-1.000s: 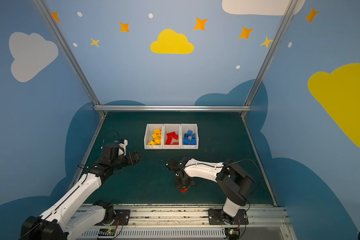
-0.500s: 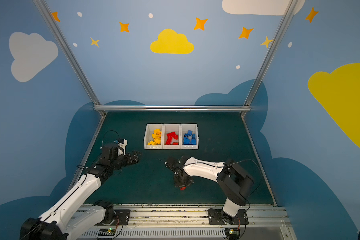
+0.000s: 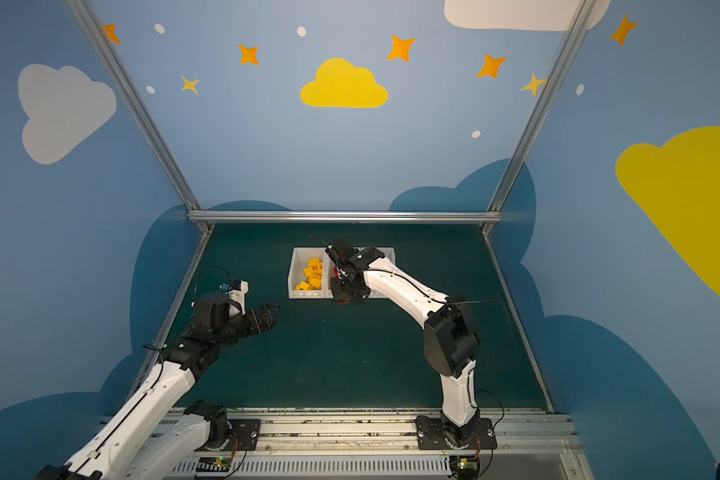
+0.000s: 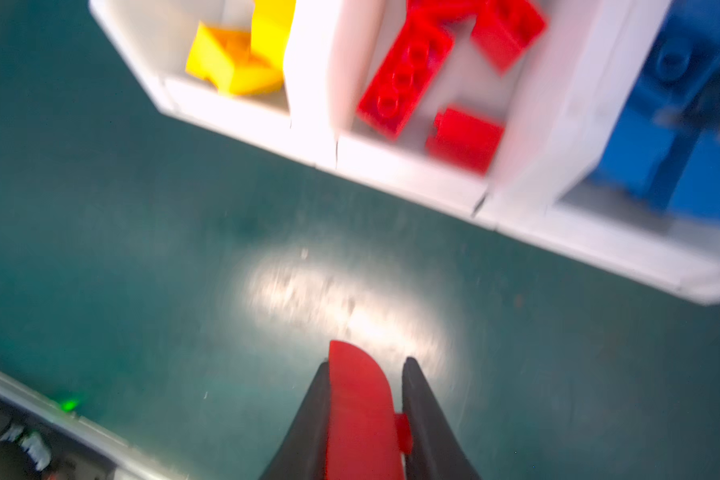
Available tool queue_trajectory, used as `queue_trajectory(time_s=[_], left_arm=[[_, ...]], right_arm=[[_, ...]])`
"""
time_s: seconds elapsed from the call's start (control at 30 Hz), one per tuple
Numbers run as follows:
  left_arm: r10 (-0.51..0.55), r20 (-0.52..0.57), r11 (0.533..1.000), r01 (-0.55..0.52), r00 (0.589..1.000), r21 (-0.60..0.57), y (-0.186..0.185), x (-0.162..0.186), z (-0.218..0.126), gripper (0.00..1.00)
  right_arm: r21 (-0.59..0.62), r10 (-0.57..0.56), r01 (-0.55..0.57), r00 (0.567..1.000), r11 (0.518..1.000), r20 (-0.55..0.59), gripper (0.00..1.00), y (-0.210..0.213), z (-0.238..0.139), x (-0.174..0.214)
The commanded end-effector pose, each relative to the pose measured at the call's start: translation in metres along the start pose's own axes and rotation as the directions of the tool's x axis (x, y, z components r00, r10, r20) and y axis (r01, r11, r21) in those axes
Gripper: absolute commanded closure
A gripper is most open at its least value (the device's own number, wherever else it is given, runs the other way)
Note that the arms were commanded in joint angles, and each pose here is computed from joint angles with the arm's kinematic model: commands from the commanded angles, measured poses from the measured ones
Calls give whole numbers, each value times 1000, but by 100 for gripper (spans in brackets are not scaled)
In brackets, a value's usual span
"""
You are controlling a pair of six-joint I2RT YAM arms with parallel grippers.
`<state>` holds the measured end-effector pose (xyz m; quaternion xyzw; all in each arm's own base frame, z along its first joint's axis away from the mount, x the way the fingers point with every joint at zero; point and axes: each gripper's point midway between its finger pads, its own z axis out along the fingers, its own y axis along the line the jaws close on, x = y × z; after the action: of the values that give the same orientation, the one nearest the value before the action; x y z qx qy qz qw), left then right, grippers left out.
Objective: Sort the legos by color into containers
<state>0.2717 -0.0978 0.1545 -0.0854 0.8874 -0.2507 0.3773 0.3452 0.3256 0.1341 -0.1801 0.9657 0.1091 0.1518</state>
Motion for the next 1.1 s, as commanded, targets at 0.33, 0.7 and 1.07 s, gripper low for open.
queue_trajectory(time_s=[0.33, 0.7, 1.07], left_arm=[[-3, 7, 999, 4, 1000, -35, 12, 12, -9, 8], [7, 40, 998, -5, 999, -59, 15, 6, -11, 6], [72, 134, 990, -54, 988, -134, 23, -17, -17, 1]], right_arm=[[75, 16, -16, 1000, 997, 1, 47, -43, 35, -69], [44, 6, -11, 994, 999, 113, 37, -42, -17, -74], [79, 40, -74, 928, 994, 371, 34, -82, -91, -25]])
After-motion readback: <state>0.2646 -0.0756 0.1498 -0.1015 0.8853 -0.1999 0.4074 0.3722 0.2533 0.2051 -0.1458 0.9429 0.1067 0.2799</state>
